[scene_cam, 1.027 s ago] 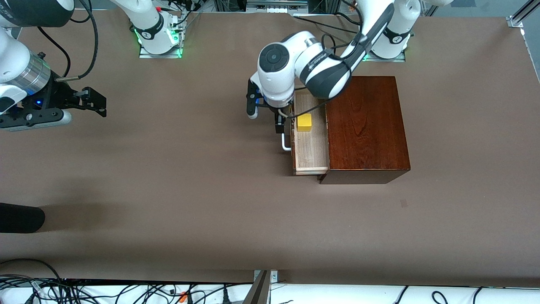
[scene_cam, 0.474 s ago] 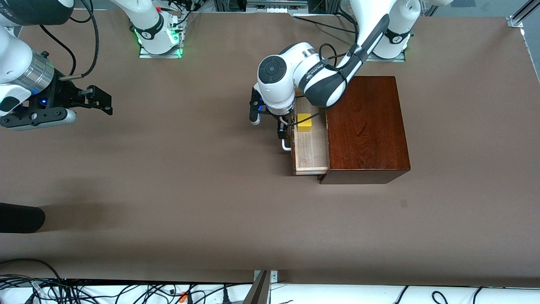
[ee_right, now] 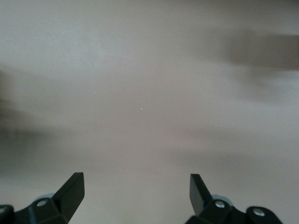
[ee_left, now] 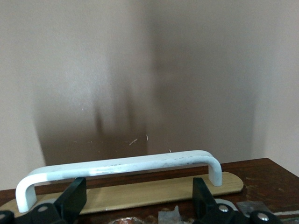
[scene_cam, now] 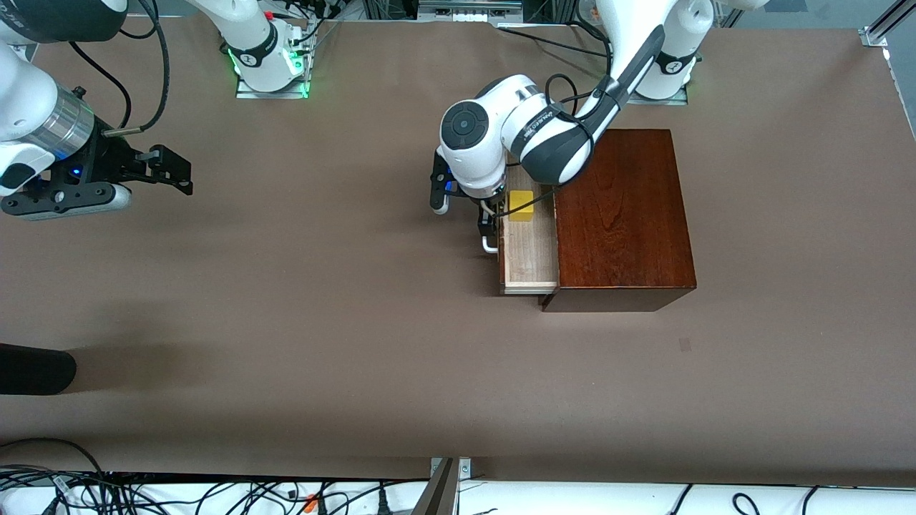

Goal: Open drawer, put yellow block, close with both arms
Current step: 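Push the drawer shut into the box with the left gripper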

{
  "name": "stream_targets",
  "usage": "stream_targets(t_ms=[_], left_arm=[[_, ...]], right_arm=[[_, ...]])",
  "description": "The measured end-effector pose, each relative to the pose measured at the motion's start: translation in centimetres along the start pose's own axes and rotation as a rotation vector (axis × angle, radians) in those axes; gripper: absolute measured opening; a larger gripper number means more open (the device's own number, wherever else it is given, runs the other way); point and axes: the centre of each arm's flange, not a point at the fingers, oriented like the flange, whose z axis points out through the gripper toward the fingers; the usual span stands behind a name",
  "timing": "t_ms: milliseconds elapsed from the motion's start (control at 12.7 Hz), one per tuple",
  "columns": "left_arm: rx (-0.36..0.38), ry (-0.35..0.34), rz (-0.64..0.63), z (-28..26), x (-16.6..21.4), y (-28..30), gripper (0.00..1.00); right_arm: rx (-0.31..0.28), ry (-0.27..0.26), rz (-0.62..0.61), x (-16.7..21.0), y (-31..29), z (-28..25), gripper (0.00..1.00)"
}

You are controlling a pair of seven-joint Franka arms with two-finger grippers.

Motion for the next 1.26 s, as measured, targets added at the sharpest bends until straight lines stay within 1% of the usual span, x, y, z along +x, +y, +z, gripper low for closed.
stream_targets(t_ms=[395,632,1264], left_arm=[[-0.044,-0.033,-0.034,0.5,-2.6,-1.4,1.00],[-0.052,-0.031,-0.050,0.4,-4.3,-2.7,1.00],[-0.079,-0.048,-0.072,0.6,-6.0,-3.5,1.00]], right_arm=[[0.001,0.003,-0.005,0.0,-0.3,0.0,1.00],[0.001,0.007,-0.006,0.1,-0.4,-0.1,1.00],[0.004,0.013,-0.006,0.1,-0.4,-0.1,1.00]])
